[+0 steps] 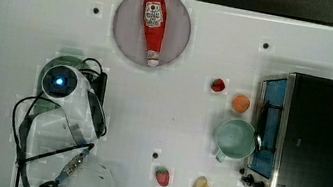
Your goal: Drag strainer left to right.
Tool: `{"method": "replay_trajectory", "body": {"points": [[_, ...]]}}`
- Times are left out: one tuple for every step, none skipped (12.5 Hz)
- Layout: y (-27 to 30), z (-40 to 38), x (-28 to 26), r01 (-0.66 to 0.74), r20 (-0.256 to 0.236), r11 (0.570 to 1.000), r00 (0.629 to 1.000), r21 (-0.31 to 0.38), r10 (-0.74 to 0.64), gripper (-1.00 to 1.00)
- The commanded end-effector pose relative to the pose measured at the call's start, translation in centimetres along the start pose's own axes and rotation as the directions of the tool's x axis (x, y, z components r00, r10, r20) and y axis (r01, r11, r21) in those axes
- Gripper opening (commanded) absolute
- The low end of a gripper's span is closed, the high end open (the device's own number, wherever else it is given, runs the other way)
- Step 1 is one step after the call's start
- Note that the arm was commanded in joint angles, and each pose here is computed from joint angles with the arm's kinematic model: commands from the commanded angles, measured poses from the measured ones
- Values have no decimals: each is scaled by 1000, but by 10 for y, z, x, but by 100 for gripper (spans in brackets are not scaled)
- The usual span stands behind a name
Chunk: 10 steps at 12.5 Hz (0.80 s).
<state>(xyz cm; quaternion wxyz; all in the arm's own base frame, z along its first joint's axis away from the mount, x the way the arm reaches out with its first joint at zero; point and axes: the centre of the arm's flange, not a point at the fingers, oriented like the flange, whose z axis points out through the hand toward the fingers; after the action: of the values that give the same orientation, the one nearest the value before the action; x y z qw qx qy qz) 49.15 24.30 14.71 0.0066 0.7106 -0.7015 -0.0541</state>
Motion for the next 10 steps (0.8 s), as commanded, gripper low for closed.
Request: {"method": "replay_trajectory", "body": {"points": [[17, -12, -43, 21, 10, 999, 1000, 30, -21, 100], [18, -11, -39, 15, 4, 1000, 1000, 24, -15, 100], [19, -11, -33, 8, 0, 1000, 1000, 26, -8, 100], [16, -14, -26, -3, -1, 999, 1000, 35, 3, 100], [16, -14, -17, -14, -7, 999, 1000, 34, 14, 100], [14, -16, -7, -20, -13, 999, 1000, 36, 20, 100], [14, -18, 3, -14, -19, 999, 1000, 37, 15, 100], [13, -19, 15, -15, -26, 999, 1000, 37, 16, 100], [12, -21, 27, -26, -32, 999, 999, 36, 27, 100], [11, -21, 39, -42, -37, 998, 998, 35, 44, 100]]}}
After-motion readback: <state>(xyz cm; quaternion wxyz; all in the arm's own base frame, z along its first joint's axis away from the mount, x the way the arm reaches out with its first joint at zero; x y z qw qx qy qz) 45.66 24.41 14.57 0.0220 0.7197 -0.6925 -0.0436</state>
